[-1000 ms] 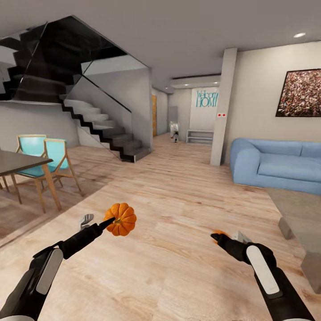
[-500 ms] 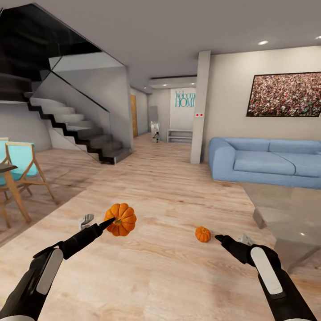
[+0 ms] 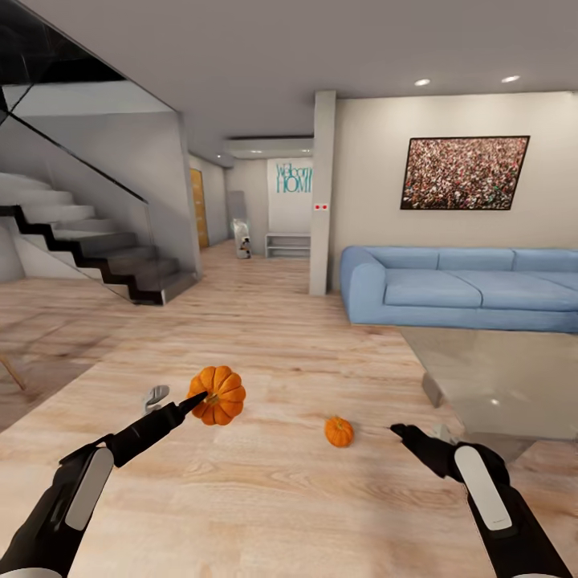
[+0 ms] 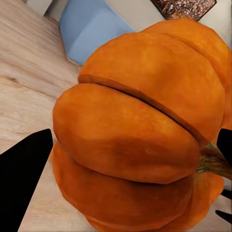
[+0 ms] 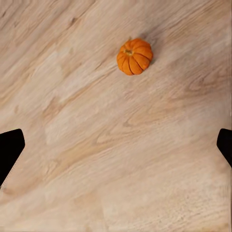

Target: Place each of the two pumpkins and all three candles from the living room inside a cabinet in the living room (use any cabinet), then make sure every cabinet is closed, and position the cauldron so it is next to a table in the living room.

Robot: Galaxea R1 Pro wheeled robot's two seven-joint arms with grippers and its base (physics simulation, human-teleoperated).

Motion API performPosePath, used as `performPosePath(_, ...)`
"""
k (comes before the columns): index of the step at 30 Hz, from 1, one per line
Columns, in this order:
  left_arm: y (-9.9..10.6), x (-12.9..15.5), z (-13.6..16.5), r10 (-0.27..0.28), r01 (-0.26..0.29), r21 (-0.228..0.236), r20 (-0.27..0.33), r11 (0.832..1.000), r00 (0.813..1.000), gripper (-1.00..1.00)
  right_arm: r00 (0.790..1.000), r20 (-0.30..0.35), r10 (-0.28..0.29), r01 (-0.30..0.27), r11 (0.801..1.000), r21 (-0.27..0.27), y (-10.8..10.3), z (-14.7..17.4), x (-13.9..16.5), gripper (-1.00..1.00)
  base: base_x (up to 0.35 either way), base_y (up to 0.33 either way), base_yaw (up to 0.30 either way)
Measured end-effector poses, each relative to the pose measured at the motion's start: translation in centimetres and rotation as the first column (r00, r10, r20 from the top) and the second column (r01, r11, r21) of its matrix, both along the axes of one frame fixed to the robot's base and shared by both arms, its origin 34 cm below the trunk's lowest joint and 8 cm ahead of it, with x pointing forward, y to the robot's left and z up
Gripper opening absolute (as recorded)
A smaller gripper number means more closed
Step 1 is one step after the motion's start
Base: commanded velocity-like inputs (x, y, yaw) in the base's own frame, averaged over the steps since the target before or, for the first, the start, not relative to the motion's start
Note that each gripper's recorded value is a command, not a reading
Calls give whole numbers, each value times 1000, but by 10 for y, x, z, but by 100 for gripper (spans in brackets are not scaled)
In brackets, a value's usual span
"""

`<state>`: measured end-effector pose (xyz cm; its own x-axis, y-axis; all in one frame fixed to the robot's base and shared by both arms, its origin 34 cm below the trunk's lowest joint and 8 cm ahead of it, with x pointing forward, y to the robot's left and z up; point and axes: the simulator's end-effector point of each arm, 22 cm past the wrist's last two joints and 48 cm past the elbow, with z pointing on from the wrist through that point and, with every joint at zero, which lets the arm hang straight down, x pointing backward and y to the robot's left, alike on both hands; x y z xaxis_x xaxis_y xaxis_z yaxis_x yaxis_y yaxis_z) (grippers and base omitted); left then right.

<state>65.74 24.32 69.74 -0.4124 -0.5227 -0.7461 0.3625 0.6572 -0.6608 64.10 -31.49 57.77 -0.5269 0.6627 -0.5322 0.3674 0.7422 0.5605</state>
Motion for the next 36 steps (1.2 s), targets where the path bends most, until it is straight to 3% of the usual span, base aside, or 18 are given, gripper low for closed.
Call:
performPosePath(12,0,0,1,-2,2,-5,3,1000,1000,-100,1000,-10,-7,7,1000,5,-3,-4,-2,100,137,8,-293)
performPosePath(26,0,-1,2,-1,1,-4,4,1000,1000,-100,999,-8,-41,41,999,15,-14,-7,-4,100,204,148,-290)
performPosePath(36,0,0,1,-1,1,-1,1,1000,1000,-100,998,13,-54,53,998,15,-14,-7,-2,100,62,259,-59)
